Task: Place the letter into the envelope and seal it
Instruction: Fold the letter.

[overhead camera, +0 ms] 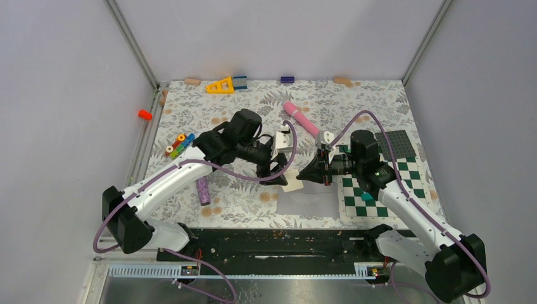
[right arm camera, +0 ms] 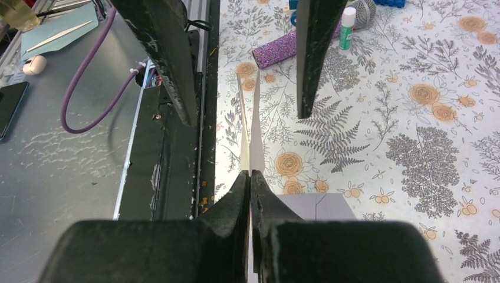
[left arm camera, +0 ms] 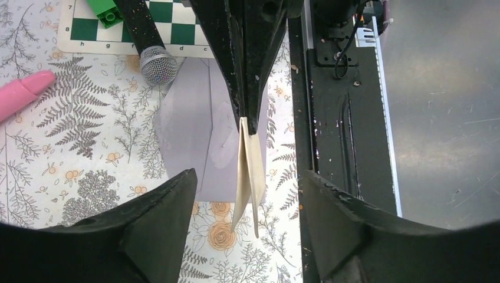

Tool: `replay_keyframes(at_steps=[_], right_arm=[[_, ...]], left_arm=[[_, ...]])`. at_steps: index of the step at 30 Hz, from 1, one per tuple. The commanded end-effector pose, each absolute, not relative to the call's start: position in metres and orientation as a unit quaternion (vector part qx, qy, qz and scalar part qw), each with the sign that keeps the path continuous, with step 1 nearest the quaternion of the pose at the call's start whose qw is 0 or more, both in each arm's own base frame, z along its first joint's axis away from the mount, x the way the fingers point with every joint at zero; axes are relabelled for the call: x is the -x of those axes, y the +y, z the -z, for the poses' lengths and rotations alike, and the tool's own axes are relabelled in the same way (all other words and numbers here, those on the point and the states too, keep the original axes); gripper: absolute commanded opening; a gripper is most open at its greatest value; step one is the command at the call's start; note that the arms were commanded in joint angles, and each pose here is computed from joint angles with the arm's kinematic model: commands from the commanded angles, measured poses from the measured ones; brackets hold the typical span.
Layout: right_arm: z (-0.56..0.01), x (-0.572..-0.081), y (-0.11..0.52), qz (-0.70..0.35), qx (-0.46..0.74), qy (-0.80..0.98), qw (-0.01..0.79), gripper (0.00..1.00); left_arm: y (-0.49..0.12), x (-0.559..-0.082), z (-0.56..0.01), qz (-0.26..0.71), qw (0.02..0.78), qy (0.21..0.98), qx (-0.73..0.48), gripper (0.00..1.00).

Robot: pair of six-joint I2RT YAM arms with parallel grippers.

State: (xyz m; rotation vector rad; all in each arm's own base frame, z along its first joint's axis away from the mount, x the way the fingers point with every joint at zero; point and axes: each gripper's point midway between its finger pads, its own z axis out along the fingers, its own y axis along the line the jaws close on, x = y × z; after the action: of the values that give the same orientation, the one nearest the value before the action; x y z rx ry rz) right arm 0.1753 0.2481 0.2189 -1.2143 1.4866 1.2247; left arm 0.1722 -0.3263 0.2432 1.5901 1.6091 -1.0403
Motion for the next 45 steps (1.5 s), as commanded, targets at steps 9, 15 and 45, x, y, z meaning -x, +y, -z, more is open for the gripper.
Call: replay_keyframes(at_steps=[9,15,45], right_arm=[[-0.225,-0.174,0.253,-0.498,0.491,0.580,0.418,0.00],[-0.222,-0.174,0.254,-0.494,0.493,0.583,0.416,0.00],[-0.217,-0.172,0.258,-0.501,0.495,0.587,0.400,0.21]], left_arm=[[-0.338,-0.169,-0.267,0.429,0.336,0.584,-0.601,0.69],[-0.342,-0.167,-0.260,0.428,0.326,0.587,-0.604,0.56],[-0.340,-0.167,-0.268,0.421,0.339,0.584,-0.605,0.00]])
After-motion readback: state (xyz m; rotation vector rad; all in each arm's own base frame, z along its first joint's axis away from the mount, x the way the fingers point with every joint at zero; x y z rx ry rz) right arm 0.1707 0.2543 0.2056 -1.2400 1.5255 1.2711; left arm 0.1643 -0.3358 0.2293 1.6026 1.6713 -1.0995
